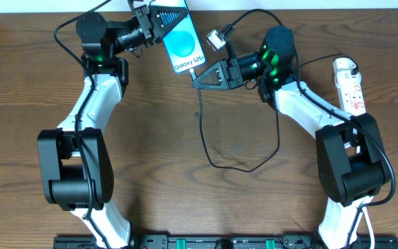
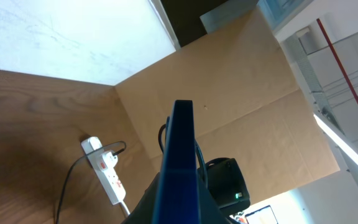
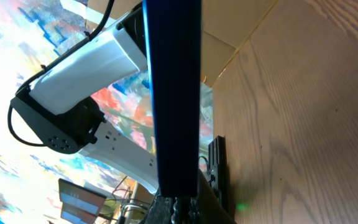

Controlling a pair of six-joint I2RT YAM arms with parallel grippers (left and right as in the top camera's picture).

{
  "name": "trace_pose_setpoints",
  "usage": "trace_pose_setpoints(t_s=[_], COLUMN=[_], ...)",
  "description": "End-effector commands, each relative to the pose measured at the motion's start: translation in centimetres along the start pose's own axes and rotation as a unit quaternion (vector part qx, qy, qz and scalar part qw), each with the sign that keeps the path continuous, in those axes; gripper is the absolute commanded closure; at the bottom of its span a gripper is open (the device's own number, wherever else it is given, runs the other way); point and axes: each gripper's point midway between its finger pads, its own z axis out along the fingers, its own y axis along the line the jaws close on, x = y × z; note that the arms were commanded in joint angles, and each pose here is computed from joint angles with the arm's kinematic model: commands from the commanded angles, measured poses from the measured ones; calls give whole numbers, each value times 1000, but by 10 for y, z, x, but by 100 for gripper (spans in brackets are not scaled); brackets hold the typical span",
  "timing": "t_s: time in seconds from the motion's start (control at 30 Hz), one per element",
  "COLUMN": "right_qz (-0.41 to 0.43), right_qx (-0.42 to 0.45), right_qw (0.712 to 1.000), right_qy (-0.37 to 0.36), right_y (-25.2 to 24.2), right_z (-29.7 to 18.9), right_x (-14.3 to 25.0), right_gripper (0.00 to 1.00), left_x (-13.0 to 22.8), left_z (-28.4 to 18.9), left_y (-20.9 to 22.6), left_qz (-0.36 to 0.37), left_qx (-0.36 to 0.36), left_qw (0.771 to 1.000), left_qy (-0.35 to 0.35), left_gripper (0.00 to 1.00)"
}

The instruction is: Plug charger to phone and switch on socket

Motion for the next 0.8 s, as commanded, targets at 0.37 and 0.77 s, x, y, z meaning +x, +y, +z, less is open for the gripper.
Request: trace_pose_setpoints(t_s=[0.37,0.77], right_qz=[-23,-16], right_qx=[50,71], right_qw=[992,990], right_qy=[-116,-124], right_y=[-17,-32], right_z=[-17,-19], right_x=[-43,-42], right_gripper=[99,99], left_x=[22,17], left_z=[8,9], left_y=[-23,-22], left_qz=[58,57], left_qx=[26,23], left_qw=[996,997], left_qy=[62,50], left_gripper=[93,93])
